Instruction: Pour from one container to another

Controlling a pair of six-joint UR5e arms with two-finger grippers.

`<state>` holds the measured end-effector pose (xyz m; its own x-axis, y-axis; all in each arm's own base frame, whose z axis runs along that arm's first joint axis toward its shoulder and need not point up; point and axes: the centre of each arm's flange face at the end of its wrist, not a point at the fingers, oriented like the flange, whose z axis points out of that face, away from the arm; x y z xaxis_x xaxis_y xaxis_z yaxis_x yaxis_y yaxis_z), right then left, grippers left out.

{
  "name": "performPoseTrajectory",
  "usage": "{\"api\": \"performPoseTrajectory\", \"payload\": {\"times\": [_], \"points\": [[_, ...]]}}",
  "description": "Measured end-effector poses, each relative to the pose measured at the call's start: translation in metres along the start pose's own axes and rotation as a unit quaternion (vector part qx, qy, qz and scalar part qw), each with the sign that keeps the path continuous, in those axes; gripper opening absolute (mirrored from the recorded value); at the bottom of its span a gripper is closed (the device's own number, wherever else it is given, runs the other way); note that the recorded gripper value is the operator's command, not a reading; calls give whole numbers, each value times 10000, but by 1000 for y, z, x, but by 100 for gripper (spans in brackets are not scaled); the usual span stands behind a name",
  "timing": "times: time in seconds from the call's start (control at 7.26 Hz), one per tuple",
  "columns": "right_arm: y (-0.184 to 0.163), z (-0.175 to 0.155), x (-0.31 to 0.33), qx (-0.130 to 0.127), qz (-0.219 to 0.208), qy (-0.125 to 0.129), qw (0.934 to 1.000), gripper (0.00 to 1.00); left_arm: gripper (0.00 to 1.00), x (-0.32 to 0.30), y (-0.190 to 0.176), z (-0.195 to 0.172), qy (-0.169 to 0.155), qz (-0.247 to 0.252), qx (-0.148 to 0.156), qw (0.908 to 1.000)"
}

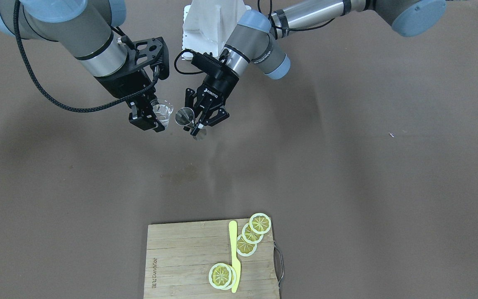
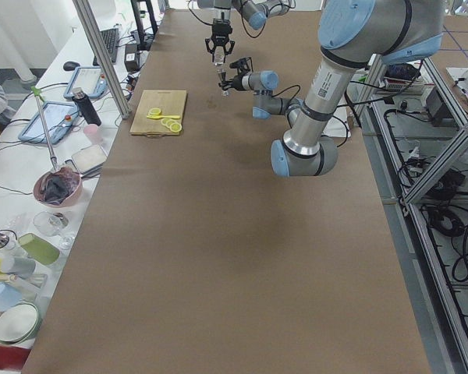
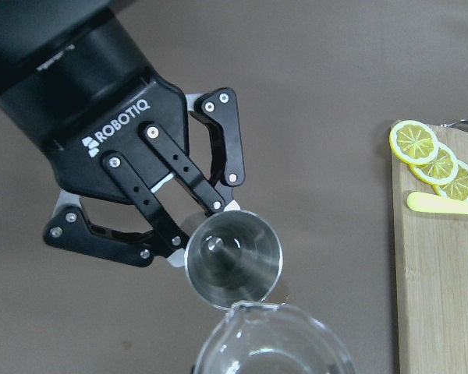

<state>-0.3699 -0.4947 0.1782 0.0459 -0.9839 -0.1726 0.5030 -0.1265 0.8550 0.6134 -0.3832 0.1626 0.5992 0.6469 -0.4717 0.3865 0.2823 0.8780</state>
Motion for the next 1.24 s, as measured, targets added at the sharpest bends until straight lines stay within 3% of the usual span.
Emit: {"api": "performPoseTrajectory", "payload": {"times": [0.55,1.24], "points": [[-16,-1,5,-484,32,161,9987,0,0,0,0,-1,2,-11,0,10000],[-38,12,-6,-926,-236,77,9954,0,0,0,0,-1,2,-19,6,10000]]}}
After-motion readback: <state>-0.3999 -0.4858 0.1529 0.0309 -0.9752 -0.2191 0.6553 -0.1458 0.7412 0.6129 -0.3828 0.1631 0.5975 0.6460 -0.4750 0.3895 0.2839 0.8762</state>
